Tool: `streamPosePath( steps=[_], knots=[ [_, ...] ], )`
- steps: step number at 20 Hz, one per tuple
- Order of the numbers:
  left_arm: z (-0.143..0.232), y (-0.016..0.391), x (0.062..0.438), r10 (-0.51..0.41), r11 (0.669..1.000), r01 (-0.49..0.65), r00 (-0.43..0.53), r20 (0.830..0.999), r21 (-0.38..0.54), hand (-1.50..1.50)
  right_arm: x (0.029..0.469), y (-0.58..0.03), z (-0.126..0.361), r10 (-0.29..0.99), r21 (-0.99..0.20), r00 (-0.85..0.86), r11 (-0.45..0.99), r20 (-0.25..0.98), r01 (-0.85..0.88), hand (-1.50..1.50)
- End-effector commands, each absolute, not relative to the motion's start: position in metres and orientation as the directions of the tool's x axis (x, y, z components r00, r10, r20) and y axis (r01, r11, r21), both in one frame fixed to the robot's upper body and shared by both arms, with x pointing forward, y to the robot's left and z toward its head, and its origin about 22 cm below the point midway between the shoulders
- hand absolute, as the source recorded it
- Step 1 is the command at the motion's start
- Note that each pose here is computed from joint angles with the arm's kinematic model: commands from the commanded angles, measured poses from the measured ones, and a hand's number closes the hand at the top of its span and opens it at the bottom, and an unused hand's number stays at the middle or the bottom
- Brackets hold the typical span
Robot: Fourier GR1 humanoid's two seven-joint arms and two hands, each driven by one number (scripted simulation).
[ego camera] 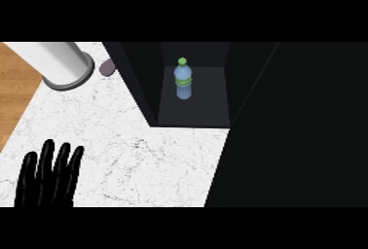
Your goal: Pick up the bottled water, place it into the cabinet and close the cabinet
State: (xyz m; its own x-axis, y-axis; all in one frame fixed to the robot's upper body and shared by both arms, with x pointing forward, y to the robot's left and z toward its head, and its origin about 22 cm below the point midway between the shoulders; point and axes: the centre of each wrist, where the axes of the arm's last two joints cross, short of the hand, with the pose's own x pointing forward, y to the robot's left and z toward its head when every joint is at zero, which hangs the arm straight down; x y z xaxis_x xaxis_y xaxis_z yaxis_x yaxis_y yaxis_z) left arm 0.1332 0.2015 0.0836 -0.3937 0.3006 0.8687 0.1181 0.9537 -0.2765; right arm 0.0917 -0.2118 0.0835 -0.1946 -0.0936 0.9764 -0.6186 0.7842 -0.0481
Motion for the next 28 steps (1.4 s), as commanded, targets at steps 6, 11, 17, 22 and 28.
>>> streamPosePath(
  steps=[6,11,17,22,28],
  knots=[
    [0.099,0.244,0.077,0.314,0.948,0.085,-0.403,0.860,-0.306,-1.50,0.076,-0.164,0.095,-0.115,-0.064,-0.193,0.681,0.974,-0.730,1.50],
    [0.101,0.258,0.069,0.309,0.950,0.092,-0.408,0.859,-0.298,-1.50,0.084,-0.136,0.117,-0.099,-0.086,-0.198,0.654,0.975,-0.752,1.50],
    [0.090,0.275,0.065,0.313,0.950,0.112,-0.407,0.858,-0.293,-1.50,0.098,-0.122,0.111,-0.157,0.004,-0.135,0.667,0.978,-0.745,1.50],
    [0.087,0.290,0.055,0.307,0.951,0.098,-0.415,0.857,-0.293,-1.50,0.109,-0.117,0.110,-0.153,0.022,-0.111,0.674,0.982,-0.738,1.50],
    [0.100,0.302,0.048,0.326,0.945,0.132,-0.413,0.851,-0.298,-1.50,0.134,-0.120,0.110,-0.152,0.028,-0.106,0.688,0.983,-0.725,1.50]
  ],
)
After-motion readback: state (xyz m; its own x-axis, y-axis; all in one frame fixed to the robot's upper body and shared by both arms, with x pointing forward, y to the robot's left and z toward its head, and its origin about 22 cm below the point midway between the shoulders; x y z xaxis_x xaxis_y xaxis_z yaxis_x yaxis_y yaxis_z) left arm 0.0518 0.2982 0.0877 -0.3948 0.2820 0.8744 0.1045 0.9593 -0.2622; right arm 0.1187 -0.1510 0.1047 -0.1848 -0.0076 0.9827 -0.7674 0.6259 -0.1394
